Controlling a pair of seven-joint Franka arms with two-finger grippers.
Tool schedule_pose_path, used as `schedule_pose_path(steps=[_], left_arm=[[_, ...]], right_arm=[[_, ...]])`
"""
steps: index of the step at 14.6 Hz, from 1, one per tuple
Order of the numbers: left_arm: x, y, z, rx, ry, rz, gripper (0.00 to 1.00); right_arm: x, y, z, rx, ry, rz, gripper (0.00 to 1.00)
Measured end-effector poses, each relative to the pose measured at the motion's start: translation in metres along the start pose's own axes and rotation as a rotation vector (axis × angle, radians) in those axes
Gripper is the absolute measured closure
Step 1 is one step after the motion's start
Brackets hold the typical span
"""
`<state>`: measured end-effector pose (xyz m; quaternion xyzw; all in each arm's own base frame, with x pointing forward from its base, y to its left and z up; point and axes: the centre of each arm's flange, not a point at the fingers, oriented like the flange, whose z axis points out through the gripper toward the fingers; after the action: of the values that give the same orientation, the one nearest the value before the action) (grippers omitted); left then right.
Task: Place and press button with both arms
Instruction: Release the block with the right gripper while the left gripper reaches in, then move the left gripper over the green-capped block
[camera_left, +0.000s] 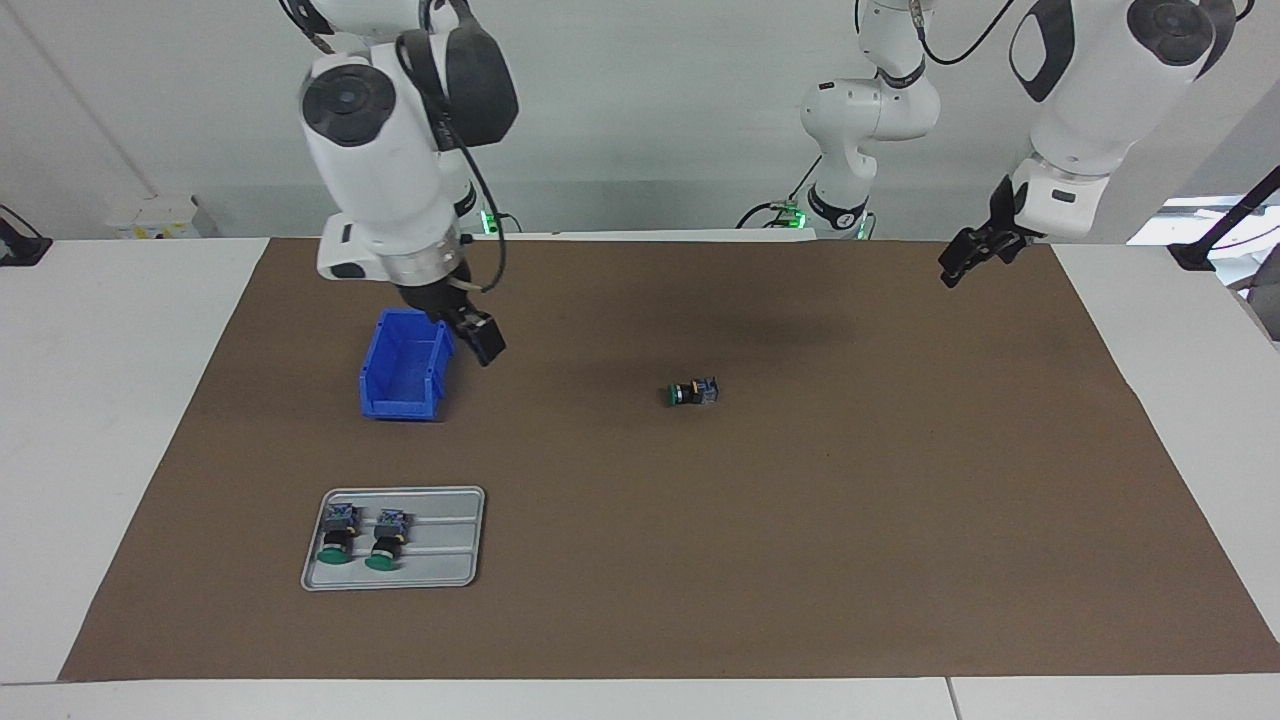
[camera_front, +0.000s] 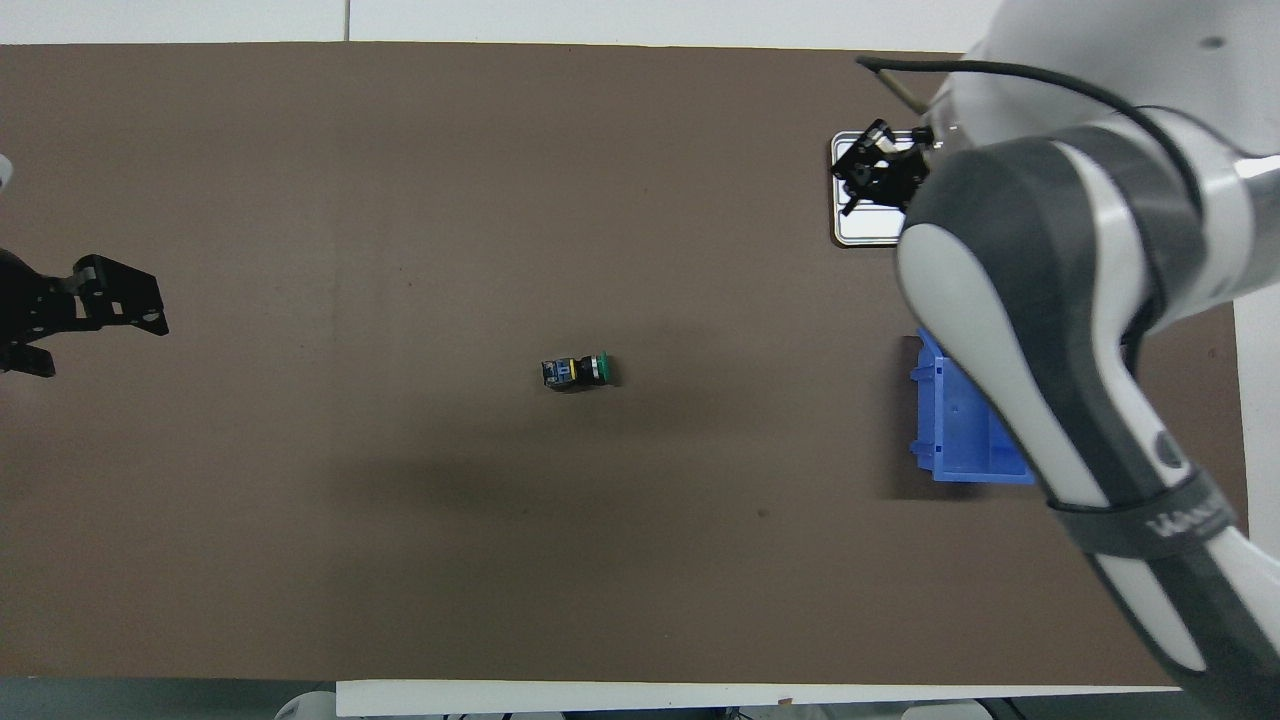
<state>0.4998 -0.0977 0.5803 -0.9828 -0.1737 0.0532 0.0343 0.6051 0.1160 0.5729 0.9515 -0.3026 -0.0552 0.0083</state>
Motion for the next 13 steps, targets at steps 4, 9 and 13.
schedule_pose_path(steps=[4,9,13], left_arm=[[-0.029,0.062,0.018,0.003,0.020,-0.177,0.00],[-0.046,0.135,0.061,-0.046,-0.015,-0.467,0.00],[-0.063,0.197,0.105,-0.061,-0.013,-0.683,0.00]], right_arm=[[0.036,0.081,-0.037,0.018,0.029,-0.340,0.01],[0.053,0.150,-0.059,-0.070,0.051,-0.561,0.01],[0.057,0.168,-0.050,-0.085,0.002,-0.616,0.01]])
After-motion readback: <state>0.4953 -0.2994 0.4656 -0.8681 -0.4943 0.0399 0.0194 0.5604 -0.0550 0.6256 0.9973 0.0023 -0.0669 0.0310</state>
